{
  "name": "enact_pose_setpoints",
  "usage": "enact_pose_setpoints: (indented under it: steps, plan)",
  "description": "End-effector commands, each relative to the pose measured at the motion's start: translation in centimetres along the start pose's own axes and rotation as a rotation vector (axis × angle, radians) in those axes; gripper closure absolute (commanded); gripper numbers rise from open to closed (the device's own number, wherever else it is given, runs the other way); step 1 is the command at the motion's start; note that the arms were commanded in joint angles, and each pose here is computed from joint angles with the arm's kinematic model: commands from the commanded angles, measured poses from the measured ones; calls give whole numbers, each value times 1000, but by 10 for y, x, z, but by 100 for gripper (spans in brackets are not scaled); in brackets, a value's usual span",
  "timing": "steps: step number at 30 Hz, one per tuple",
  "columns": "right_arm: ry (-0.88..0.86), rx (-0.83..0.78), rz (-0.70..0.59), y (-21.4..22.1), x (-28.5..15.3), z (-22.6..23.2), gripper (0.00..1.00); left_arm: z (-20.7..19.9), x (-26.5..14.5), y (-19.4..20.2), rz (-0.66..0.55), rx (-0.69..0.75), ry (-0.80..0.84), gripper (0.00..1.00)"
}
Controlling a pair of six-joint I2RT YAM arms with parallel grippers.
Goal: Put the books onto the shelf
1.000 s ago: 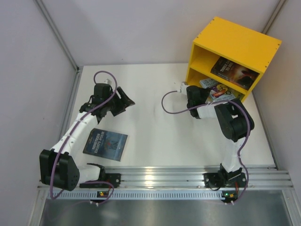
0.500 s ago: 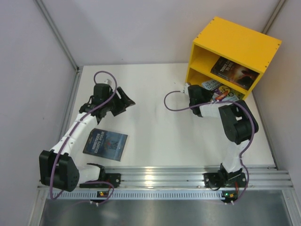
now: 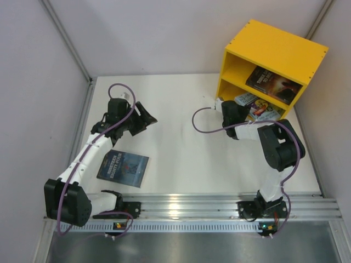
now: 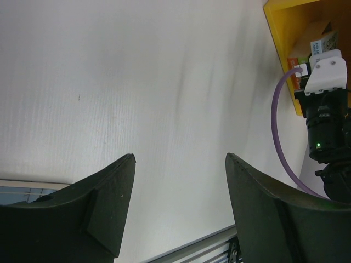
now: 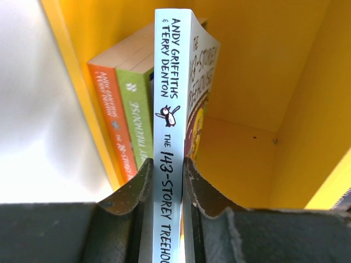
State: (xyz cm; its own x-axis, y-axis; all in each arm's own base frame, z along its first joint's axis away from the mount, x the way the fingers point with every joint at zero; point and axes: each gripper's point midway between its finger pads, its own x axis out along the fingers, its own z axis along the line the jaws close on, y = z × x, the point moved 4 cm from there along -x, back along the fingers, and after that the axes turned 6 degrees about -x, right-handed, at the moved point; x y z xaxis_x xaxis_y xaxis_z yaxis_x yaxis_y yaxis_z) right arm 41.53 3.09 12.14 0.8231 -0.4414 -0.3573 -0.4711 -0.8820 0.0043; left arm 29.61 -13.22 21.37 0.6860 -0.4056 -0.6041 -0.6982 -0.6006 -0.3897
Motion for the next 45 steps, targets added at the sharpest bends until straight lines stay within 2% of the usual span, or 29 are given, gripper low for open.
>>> enact_pose_setpoints:
  steps: [1, 7, 11, 18, 24, 32, 34, 38, 39, 45]
  plan:
    - [103, 58, -17, -3, 5, -23, 100, -8, -8, -8, -49, 32, 36, 28]
    - [123, 50, -60, -11, 19, -19, 100, -5, -9, -10, -48, 53, 3, 29]
    - [123, 50, -45, -2, 28, -13, 100, -2, -7, -8, -45, 53, 3, 28]
    - [100, 58, 52, 22, 31, -9, 83, -6, -7, -11, -44, 61, 6, 28]
    - [14, 114, 101, 21, 20, -2, 70, -9, -6, -12, -43, 60, 19, 29]
    - [18, 115, 130, 32, 8, -5, 66, -13, -11, -13, -51, 65, 32, 29]
    - [15, 110, 137, 35, 7, -5, 67, -15, -12, -13, -49, 65, 39, 29]
    - [10, 103, 150, 40, 7, -4, 78, -16, -13, -13, -48, 64, 45, 29]
    - [8, 102, 146, 39, 7, -4, 84, -16, -13, -13, -47, 65, 44, 29]
    - [11, 93, 146, 43, 13, -5, 95, -13, -13, -12, -47, 67, 37, 29]
